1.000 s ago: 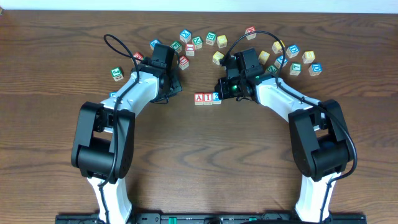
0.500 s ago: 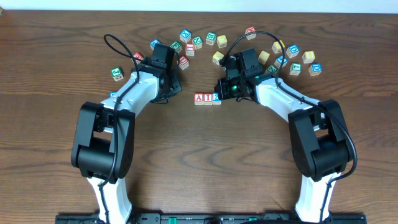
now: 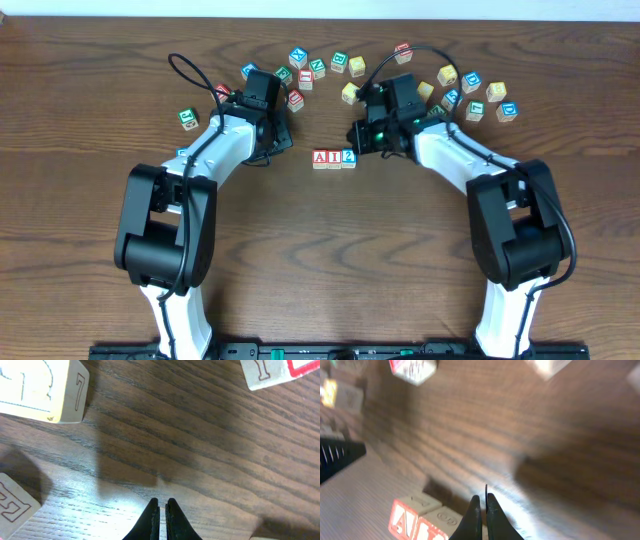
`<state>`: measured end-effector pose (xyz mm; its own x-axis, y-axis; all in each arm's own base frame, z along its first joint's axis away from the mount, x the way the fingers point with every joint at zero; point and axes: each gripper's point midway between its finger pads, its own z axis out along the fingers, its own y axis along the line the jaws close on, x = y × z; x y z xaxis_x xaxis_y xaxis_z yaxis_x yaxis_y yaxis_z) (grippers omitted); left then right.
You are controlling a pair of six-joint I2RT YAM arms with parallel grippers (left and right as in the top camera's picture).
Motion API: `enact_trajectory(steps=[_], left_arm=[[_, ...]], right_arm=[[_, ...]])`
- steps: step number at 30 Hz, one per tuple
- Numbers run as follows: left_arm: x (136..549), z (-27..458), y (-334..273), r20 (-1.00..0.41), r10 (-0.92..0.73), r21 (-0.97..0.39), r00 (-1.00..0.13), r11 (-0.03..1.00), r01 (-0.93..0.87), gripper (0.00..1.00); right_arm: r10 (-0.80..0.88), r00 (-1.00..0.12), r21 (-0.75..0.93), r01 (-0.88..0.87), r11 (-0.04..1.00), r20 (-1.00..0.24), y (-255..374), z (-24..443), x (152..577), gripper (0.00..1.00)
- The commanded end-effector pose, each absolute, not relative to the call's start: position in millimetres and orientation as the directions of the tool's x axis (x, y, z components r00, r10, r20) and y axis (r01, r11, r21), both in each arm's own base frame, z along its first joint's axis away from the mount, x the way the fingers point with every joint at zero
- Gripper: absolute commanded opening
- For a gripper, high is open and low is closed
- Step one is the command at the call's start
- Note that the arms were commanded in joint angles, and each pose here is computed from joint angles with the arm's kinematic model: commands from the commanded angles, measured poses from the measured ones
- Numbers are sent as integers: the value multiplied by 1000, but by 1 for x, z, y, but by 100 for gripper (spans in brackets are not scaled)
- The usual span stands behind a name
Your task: Spell out AI2
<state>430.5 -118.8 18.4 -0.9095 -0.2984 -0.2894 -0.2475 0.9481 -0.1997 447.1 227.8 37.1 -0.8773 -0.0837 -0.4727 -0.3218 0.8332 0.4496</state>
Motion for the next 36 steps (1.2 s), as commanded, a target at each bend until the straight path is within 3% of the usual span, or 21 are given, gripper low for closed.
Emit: enact_trajectory(steps=[1, 4, 7, 11, 12, 13, 16, 18, 21, 30, 36], left_arm=[[449, 81, -112, -427, -240, -212, -872, 964, -161, 8], [450, 128, -100, -506, -253, -230, -824, 961, -154, 7], [444, 177, -89, -590, -254, -243, -767, 961, -131, 8], [433, 232, -80, -687, -226, -243, -690, 967, -75, 39], [431, 242, -78, -704, -224, -244, -674, 967, -67, 52], [428, 251, -77, -718, -226, -247, -659, 967, -62, 67], [422, 267, -76, -739, -231, -256, -632, 965, -53, 93], [420, 270, -76, -742, -237, -265, -628, 963, -51, 96], [419, 270, -77, -739, -239, -270, -630, 962, -48, 96], [419, 270, -77, -738, -239, -269, -631, 962, -49, 96], [419, 270, -77, -738, -239, -269, -631, 962, -49, 96]], right_arm=[[-9, -810, 460, -342, 819, -586, 212, 107, 472, 2], [17, -780, 451, -344, 824, -625, 197, 147, 469, 9], [30, -757, 432, -339, 836, -653, 177, 185, 456, 23], [53, -734, 403, -309, 861, -677, 145, 229, 431, 53], [63, -731, 399, -296, 868, -679, 138, 238, 425, 59], [70, -729, 395, -286, 873, -681, 132, 246, 418, 64], [88, -723, 380, -251, 890, -685, 114, 266, 394, 71], [97, -716, 378, -244, 893, -691, 108, 280, 378, 74], [107, -683, 371, -253, 893, -723, 102, 305, 355, 99], [135, -605, 386, -306, 870, -785, 101, 355, 293, 99], [60, -602, 297, -303, 906, -797, 88, 351, 267, 99]])
